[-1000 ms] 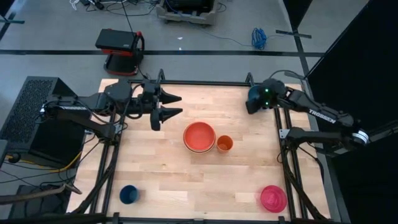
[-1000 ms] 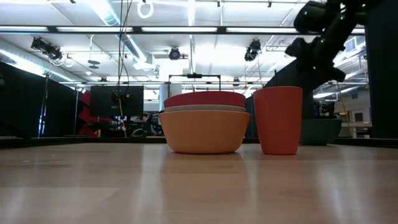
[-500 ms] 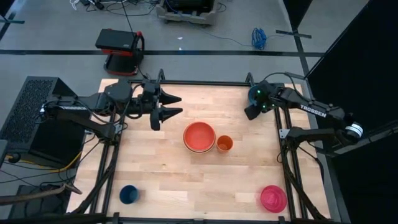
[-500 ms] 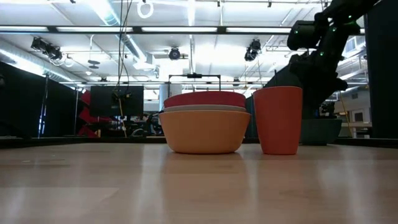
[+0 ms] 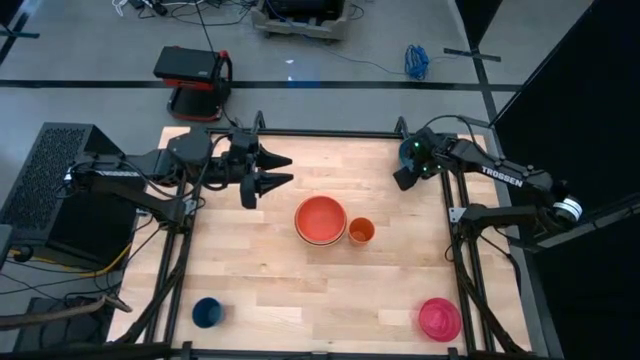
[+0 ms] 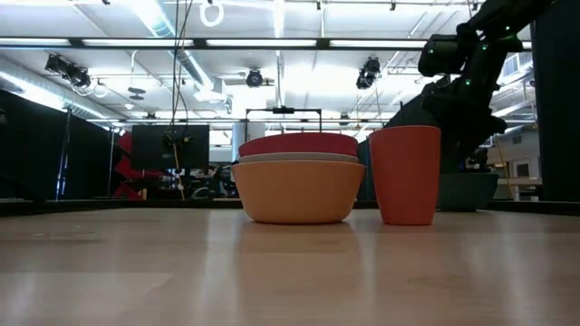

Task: Nest bowls inside each other
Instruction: Stack the blue bowl on top of the orange bowl

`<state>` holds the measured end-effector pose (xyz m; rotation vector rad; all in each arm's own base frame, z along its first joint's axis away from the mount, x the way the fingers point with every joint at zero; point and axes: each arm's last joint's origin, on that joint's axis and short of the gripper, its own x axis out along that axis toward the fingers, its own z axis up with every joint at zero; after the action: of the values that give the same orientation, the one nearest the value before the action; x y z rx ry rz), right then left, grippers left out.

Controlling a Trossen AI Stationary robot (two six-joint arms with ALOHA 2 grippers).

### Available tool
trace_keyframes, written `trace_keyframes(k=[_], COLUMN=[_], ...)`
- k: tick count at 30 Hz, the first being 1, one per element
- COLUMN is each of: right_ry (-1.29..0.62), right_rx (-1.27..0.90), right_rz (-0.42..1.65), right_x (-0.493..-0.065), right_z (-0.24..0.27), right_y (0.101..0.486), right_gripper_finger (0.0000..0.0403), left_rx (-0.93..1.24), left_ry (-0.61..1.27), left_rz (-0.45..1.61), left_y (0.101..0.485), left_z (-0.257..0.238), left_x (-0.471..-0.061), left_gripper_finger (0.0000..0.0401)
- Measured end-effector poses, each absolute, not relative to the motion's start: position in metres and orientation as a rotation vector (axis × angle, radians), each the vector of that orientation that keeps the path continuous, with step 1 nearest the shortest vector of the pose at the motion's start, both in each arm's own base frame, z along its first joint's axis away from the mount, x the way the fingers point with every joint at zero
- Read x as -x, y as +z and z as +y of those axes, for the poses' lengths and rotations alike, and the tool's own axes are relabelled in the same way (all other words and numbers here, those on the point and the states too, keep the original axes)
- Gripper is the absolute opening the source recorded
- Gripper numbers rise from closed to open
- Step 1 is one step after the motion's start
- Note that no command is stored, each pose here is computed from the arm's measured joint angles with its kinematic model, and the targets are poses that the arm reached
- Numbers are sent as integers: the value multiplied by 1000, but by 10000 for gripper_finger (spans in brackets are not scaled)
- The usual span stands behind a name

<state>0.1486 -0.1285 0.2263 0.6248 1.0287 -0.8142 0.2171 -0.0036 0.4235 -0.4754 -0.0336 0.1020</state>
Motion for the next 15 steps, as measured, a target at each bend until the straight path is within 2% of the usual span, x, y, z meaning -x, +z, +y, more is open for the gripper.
trace_keyframes(k=[7,15], right_ry=[-885,-866], right_rx=[-590,-598], right_rz=[1053,1146], right_x=[-144,-152], right_z=[-134,-145], right_y=[225,206], right_gripper_finger=[230,229], left_rx=[484,481], left_ry=[88,78], left_rz=[-31,-28], left_y=[423,423], left_z=[-4,-4], left_x=[-217,-217], left_gripper_finger=[254,250])
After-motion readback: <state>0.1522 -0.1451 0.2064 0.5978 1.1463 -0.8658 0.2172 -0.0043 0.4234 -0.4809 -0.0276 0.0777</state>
